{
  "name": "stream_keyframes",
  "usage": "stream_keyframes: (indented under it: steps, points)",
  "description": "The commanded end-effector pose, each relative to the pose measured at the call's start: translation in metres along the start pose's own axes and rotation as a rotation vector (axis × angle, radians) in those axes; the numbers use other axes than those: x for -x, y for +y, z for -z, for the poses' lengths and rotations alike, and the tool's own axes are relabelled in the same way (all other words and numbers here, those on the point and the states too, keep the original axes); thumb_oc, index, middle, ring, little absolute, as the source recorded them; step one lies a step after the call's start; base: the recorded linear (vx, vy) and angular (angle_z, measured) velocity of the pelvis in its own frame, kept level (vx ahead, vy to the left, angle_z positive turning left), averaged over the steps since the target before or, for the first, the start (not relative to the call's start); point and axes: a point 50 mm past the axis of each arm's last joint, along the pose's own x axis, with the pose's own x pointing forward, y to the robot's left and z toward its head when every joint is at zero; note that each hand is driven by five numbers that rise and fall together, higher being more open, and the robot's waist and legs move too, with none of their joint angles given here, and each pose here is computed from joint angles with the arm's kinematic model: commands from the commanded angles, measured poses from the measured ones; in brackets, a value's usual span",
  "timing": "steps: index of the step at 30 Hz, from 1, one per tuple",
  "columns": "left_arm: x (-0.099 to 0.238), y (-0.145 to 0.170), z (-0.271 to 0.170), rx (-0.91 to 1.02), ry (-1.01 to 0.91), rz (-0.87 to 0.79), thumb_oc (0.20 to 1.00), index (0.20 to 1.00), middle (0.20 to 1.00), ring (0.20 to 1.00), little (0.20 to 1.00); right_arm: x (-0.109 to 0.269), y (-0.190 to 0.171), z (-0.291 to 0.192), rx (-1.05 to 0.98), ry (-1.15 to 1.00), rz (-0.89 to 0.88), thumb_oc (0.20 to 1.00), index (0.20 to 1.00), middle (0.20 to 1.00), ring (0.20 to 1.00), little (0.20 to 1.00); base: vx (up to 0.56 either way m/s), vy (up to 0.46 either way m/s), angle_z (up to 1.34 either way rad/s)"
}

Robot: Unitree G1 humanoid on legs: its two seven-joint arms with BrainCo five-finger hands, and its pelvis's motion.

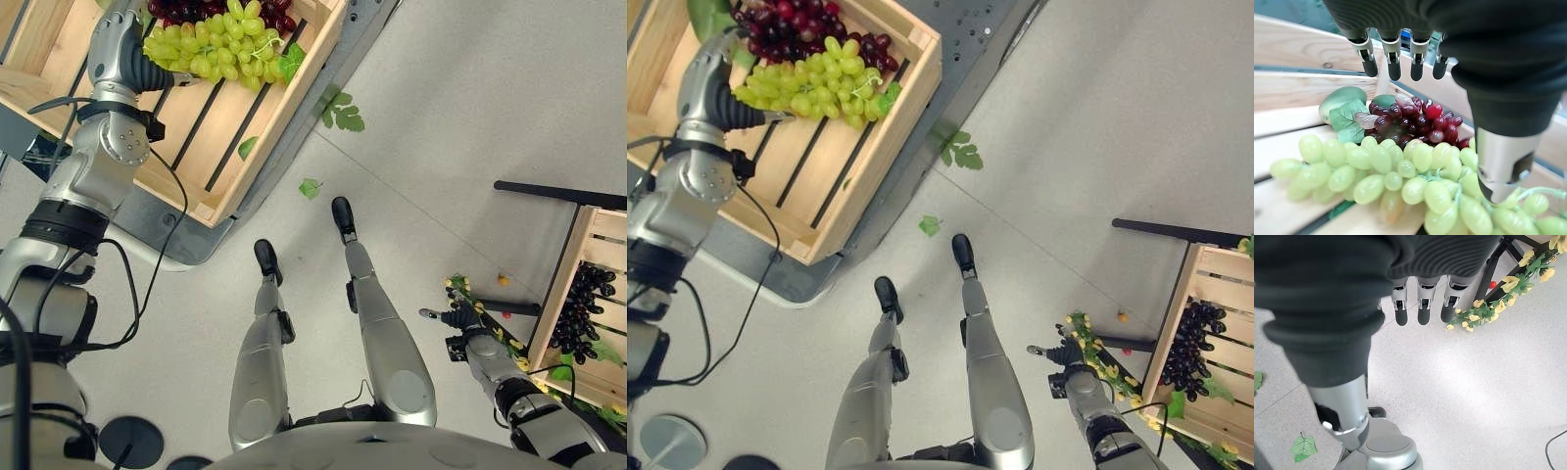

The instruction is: Pick up the fruits from the basket on one side to the basket on the other side

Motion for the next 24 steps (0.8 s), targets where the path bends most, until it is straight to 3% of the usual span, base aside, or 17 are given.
stream_keyframes:
  steps: [1, 11, 24]
  points:
    - [-0.019, 0.041, 0.003, -0.169, -0.018, -0.123, 1.000, 1.000, 1.000, 1.000, 1.000, 0.011, -0.022, 0.031, 0.036, 0.068, 0.048, 1.000, 1.000, 1.000, 1.000, 1.000, 0.00, 0.000, 0.00]
    - [-0.028, 0.036, -0.001, -0.262, -0.019, -0.088, 1.000, 1.000, 1.000, 1.000, 1.000, 0.012, -0.019, 0.033, 0.052, 0.078, 0.040, 1.000, 1.000, 1.000, 1.000, 1.000, 0.00, 0.001, -0.01]
    - [-0.038, 0.015, 0.001, -0.130, 0.115, -0.009, 1.000, 1.000, 1.000, 1.000, 1.000, 0.011, -0.018, 0.034, 0.048, 0.093, 0.044, 1.000, 1.000, 1.000, 1.000, 1.000, 0.00, 0.000, 0.00]
